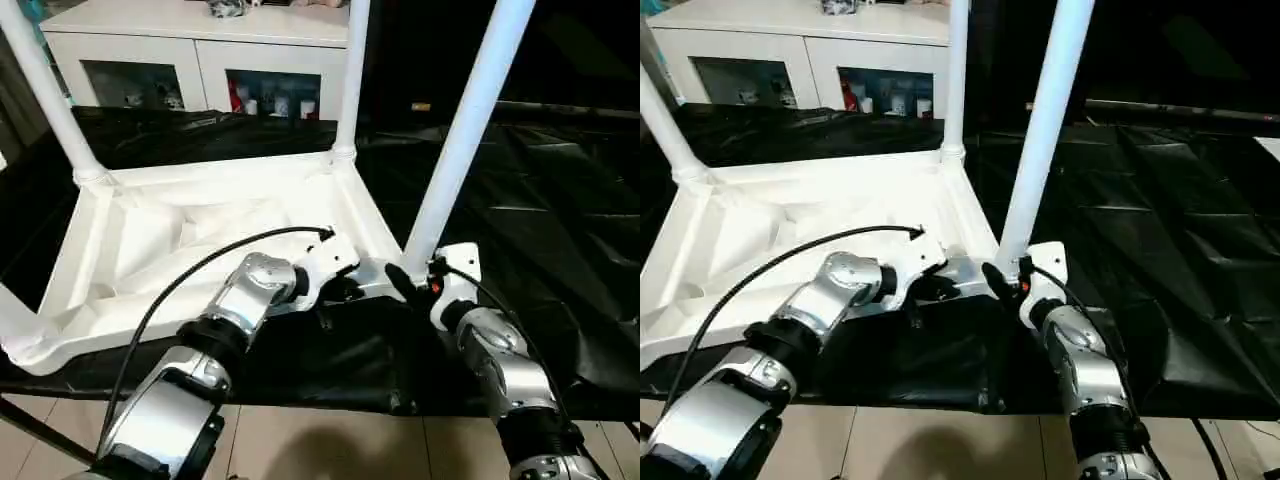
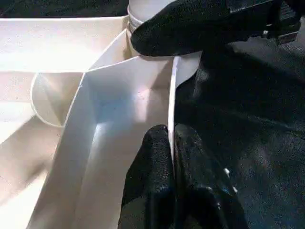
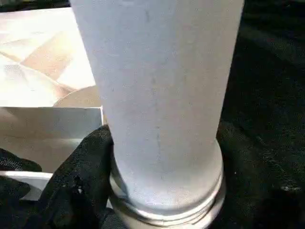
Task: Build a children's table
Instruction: Rotate leg to tighten
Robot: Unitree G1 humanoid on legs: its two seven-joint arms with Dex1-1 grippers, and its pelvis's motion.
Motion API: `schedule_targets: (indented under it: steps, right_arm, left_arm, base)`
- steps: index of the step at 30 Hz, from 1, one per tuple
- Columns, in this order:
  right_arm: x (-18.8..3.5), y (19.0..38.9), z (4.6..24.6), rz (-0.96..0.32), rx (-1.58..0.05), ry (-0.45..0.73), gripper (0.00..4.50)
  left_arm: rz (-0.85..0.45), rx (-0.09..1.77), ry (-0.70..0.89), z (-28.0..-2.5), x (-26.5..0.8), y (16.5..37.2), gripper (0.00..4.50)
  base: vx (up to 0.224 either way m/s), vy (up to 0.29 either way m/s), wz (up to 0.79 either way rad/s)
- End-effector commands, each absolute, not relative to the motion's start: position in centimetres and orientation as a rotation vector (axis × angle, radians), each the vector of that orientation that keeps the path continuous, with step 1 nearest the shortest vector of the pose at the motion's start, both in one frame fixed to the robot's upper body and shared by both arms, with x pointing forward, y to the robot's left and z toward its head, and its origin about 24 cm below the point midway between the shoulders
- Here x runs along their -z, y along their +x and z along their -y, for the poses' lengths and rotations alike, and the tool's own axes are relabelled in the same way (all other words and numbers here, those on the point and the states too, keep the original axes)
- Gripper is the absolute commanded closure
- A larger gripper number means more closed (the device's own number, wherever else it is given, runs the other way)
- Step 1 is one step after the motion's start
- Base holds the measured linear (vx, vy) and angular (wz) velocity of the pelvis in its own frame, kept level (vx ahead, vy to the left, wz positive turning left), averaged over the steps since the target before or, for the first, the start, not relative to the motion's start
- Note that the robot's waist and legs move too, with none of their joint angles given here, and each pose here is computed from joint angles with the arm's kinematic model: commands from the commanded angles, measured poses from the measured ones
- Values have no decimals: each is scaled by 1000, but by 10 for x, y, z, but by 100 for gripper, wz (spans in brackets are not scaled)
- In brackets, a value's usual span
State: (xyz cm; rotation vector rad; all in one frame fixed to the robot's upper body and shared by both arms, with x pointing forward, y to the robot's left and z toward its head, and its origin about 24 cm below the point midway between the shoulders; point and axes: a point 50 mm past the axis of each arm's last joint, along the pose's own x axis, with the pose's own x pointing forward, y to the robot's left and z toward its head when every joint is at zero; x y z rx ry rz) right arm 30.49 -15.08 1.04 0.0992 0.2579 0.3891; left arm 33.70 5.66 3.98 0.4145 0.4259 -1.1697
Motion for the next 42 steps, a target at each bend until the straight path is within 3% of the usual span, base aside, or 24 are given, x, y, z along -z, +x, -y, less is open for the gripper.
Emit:
schedule_targets:
  steps: [1,3,7,13,23,24,28,29,42]
  right_arm:
    - [-22,300,98,-199,-667,184,88]
    - [-24,300,100,-193,-681,184,86]
    - [-32,298,119,-211,-824,74,41]
    - [-46,292,158,-251,-1007,-39,41]
    - [-52,285,174,-325,-1147,-69,41]
    - [-51,285,173,-334,-1156,-71,66]
    - [-48,283,171,-357,-1180,-75,77]
    - [-47,283,171,-363,-1183,-81,103]
    - [-38,285,174,-387,-1114,-97,200]
  left_arm:
    - [-404,1153,356,-35,-34,331,450]
    - [-404,1160,357,-36,-34,331,450]
    - [-394,1216,358,-45,-35,330,450]
    - [-402,1392,348,-67,-37,322,450]
    - [-443,1524,352,-88,-39,313,450]
    - [-447,1523,353,-90,-39,312,450]
    - [-451,1506,367,-93,-38,312,450]
    - [-452,1501,366,-93,-38,313,450]
    - [-454,1455,376,-93,-35,314,450]
  base:
    - [0,0,0]
    - [0,0,0]
    - [0,0,0]
    - [0,0,0]
    - [0,0,0]
    - [0,0,0]
    - [0,0,0]
    - [0,0,0]
    - [0,0,0]
